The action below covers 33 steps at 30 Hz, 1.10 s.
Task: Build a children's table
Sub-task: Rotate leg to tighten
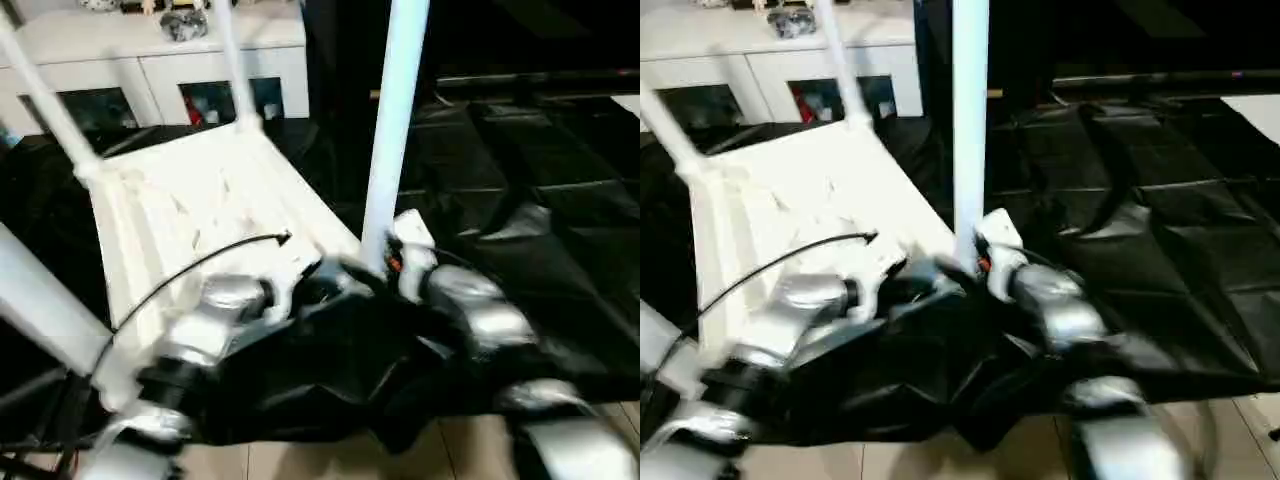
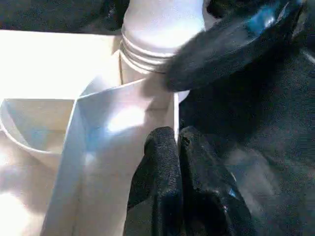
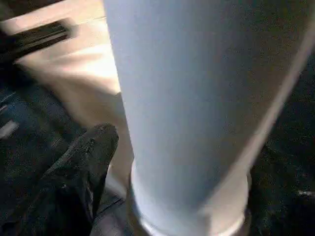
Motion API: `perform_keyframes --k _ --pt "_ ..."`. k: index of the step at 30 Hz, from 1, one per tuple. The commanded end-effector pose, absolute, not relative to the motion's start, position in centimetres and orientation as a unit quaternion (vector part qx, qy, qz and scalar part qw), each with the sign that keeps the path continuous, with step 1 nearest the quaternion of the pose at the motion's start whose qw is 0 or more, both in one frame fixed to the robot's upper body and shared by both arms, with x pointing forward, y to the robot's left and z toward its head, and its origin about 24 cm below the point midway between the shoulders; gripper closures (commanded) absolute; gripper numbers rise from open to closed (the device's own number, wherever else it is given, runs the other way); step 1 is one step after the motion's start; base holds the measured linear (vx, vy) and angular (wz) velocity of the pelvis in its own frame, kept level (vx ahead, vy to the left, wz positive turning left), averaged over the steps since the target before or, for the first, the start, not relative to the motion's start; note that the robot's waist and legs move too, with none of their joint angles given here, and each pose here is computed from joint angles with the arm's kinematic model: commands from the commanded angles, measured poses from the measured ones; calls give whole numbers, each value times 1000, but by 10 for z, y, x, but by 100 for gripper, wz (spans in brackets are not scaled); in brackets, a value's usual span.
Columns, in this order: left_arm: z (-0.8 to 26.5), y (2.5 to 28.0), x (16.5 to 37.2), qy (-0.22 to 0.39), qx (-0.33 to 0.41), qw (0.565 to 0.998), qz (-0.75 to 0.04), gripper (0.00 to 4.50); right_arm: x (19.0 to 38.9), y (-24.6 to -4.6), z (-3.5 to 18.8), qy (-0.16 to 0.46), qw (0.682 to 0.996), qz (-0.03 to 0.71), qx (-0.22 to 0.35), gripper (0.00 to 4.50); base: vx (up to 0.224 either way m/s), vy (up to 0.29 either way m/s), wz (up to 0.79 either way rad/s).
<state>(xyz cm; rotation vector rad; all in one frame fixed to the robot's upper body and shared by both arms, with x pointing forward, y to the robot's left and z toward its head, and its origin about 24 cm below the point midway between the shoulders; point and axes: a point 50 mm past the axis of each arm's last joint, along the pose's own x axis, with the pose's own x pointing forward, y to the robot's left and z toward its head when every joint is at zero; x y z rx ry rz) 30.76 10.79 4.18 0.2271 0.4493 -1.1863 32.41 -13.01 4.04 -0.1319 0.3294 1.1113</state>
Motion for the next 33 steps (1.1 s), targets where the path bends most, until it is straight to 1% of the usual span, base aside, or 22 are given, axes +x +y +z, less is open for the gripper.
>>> perform_keyframes --k 1,2,3,6,8,10,11,13,15,17,18,19,22,23,24,25,27,29,32,33 --pt "41 100 305 208 120 778 -581 450 297 -95 32 182 723 664 -53 96 0 0 0" --pt "41 102 305 209 122 774 -585 450 296 -97 32 188 715 672 -53 96 0 0 0" --pt "42 106 305 211 126 768 -591 450 292 -100 32 197 700 684 -52 96 0 0 0" --pt "43 110 305 218 121 759 -601 450 290 -102 31 208 688 693 -48 127 0 0 0" --pt "43 111 304 219 119 757 -604 450 288 -102 31 209 684 697 -46 136 0 0 0" --pt "44 111 304 219 117 754 -608 450 287 -100 33 207 682 701 -43 160 0 0 0" --pt "44 111 303 219 116 753 -610 450 286 -100 34 206 679 703 -40 160 0 0 0" --pt "44 111 302 219 113 747 -618 450 283 -98 34 209 674 708 -32 177 0 0 0" --pt "43 110 301 219 110 747 -619 450 282 -97 34 208 674 708 -31 181 0 0 0" --pt "43 109 301 215 108 751 -615 450 283 -96 33 203 682 702 -23 183 0 0 0" --pt "43 107 303 211 105 760 -606 450 285 -94 33 193 700 687 -19 183 0 0 0" --pt "43 105 304 206 99 772 -593 450 290 -91 32 181 730 659 -11 184 0 0 0" --pt "43 102 306 200 96 786 -577 450 298 -87 29 176 770 613 -9 185 0 0 0" --pt "43 98 308 195 92 803 -556 450 305 -84 24 175 810 560 -11 186 -53 -1 -5" --pt "42 95 309 193 89 812 -544 450 310 -82 21 180 833 523 -7 186 0 0 0" --pt "41 92 310 191 87 818 -535 450 313 -80 18 186 848 496 -1 186 0 0 0" --pt "40 84 311 189 82 831 -518 450 317 -75 14 197 872 449 5 187 0 0 0" --pt "40 80 311 187 80 837 -507 450 318 -72 11 203 880 429 7 188 0 0 0" --pt "40 71 312 185 81 847 -492 450 319 -63 11 193 889 415 -7 188 0 0 0" --pt "40 66 311 182 80 849 -489 450 318 -59 12 187 886 425 -7 153 0 0 0"
